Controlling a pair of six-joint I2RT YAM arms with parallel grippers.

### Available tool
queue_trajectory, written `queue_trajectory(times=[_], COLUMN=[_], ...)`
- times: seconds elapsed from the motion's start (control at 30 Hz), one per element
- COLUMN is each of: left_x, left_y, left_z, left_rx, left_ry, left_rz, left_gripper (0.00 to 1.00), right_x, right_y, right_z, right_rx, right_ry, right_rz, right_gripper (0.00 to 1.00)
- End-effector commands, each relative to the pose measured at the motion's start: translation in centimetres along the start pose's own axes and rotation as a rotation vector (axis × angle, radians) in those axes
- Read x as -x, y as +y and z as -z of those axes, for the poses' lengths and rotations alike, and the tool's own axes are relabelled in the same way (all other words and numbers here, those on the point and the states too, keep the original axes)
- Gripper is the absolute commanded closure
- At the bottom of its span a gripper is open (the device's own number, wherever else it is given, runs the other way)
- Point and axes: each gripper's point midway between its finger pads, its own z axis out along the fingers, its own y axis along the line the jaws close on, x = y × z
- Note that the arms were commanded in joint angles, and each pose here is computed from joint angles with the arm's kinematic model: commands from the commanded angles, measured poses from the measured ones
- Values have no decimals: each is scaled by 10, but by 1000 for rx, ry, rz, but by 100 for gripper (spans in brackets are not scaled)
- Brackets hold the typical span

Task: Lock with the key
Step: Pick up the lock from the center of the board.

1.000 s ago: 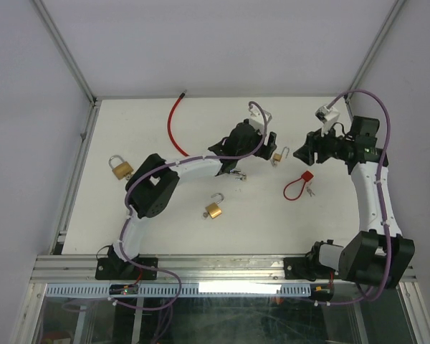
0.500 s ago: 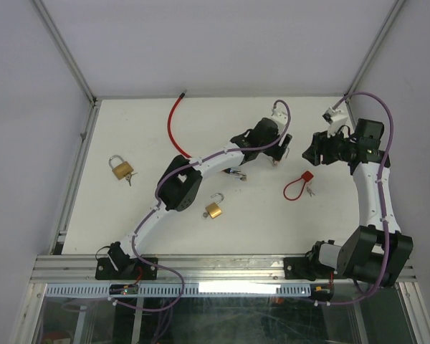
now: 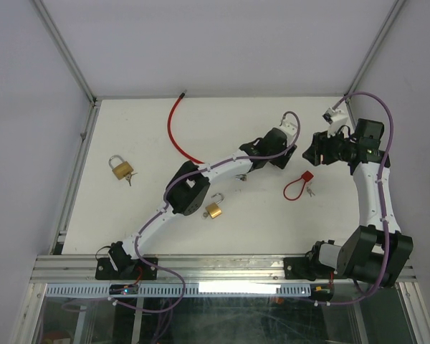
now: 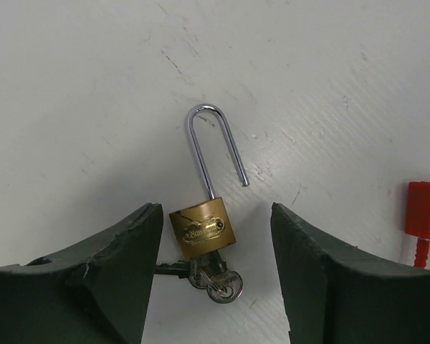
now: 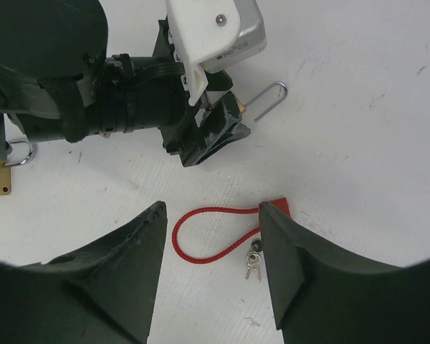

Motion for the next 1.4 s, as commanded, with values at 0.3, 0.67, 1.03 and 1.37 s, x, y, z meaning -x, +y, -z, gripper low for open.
queue_trajectory(times=[0.3,0.67,1.03,1.37], left_x=[20,18,90,94], left_y=[5,1,13,8], left_z=[-2,3,76,169], left_rx=[69,38,-120,-353], left_ry=[-61,-43,-236,-383], left_rz=[-44,-60,13,-45], left_gripper=[48,68,94,96], right_x=[15,14,17,19], right_y=[0,0,6,58], right_z=[5,4,7,-11], right_rx=[-6,1,33,382], right_ry=[-50,-49,-81,-238], right_rz=[16,11,18,-2], right_gripper=[43,43,43,43])
